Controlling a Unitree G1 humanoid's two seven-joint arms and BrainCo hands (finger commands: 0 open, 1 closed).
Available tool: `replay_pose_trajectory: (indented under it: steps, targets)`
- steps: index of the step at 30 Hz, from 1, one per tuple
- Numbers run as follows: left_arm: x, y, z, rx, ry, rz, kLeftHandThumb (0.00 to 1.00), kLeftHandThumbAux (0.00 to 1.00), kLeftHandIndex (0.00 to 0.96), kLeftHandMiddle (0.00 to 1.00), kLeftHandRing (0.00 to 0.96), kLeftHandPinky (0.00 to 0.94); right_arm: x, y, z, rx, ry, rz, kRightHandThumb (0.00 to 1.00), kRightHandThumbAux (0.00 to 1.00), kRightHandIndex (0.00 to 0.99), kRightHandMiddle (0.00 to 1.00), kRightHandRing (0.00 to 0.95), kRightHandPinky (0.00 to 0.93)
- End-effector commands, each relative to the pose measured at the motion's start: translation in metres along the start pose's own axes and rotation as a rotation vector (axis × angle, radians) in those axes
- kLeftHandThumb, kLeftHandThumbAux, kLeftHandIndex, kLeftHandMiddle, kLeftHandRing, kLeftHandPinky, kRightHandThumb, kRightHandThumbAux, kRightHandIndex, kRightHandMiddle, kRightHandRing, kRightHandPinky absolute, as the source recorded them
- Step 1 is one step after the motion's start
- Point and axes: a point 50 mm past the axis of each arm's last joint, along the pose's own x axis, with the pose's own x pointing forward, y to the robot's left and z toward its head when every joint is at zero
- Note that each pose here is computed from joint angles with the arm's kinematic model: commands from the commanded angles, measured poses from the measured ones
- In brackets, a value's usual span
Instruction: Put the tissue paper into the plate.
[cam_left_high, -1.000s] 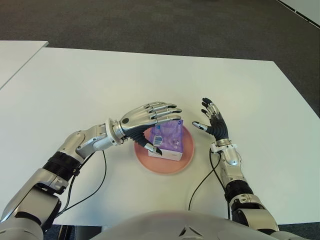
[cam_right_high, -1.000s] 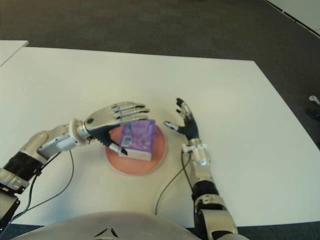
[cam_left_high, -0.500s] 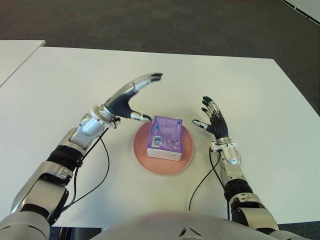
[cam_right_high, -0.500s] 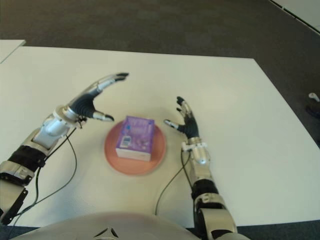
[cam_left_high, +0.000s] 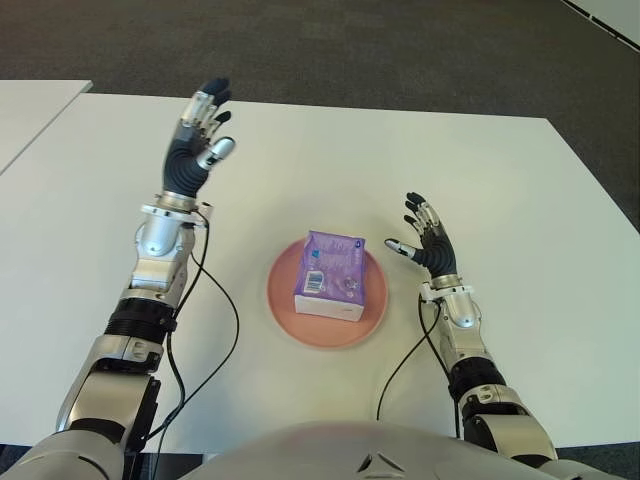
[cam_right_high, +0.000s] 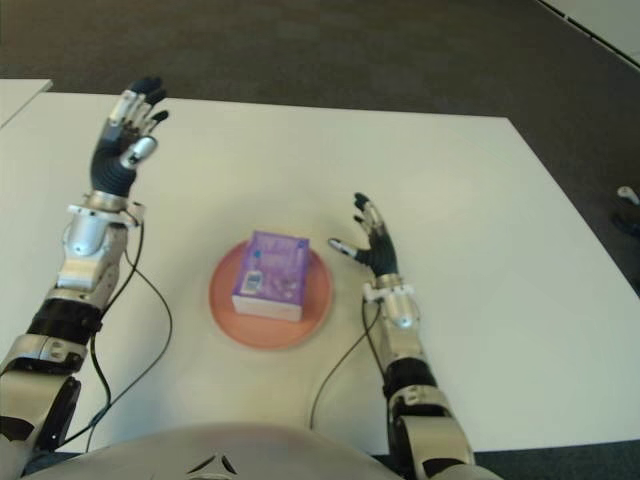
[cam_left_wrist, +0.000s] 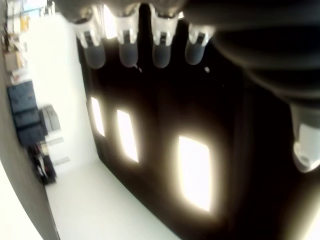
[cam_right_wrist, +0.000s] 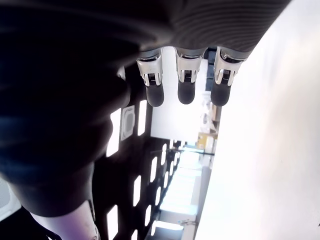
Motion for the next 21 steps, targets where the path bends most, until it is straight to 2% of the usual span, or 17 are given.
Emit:
replay_pose_trajectory:
  steps: [1, 5, 7, 14, 18, 21]
  targets:
    - [-0.003, 0.018, -0.022, -0.025, 0.099, 0.13, 0.0, 0.509, 0.0, 0.0, 0.0, 0.0, -0.044, 0.015, -0.037, 0.039, 0.207, 0.016, 0.0, 0.823, 0.0, 0.0, 0.0, 0.0]
    - [-0.009, 0.02, -0.033, -0.018, 0.142, 0.179, 0.0, 0.523, 0.0, 0.0, 0.0, 0.0, -0.045, 0.015, -0.036, 0.038, 0.208, 0.017, 0.0, 0.82, 0.0, 0.0, 0.0, 0.0]
    - [-0.019, 0.019, -0.043, -0.016, 0.183, 0.209, 0.0, 0.531, 0.0, 0.0, 0.0, 0.0, -0.045, 0.015, -0.036, 0.04, 0.207, 0.017, 0.0, 0.82, 0.0, 0.0, 0.0, 0.0]
    - [-0.063, -0.004, -0.073, -0.017, 0.317, 0.246, 0.0, 0.552, 0.0, 0.0, 0.0, 0.0, -0.045, 0.016, -0.036, 0.046, 0.208, 0.013, 0.0, 0.817, 0.0, 0.0, 0.0, 0.0]
    - [-0.079, -0.013, -0.083, 0.018, 0.39, 0.237, 0.0, 0.559, 0.0, 0.0, 0.0, 0.0, -0.045, 0.017, -0.036, 0.049, 0.219, 0.004, 0.0, 0.806, 0.0, 0.0, 0.0, 0.0]
    - [-0.081, -0.014, -0.084, 0.028, 0.4, 0.237, 0.0, 0.559, 0.0, 0.0, 0.0, 0.0, -0.045, 0.017, -0.036, 0.049, 0.222, 0.002, 0.0, 0.803, 0.0, 0.0, 0.0, 0.0]
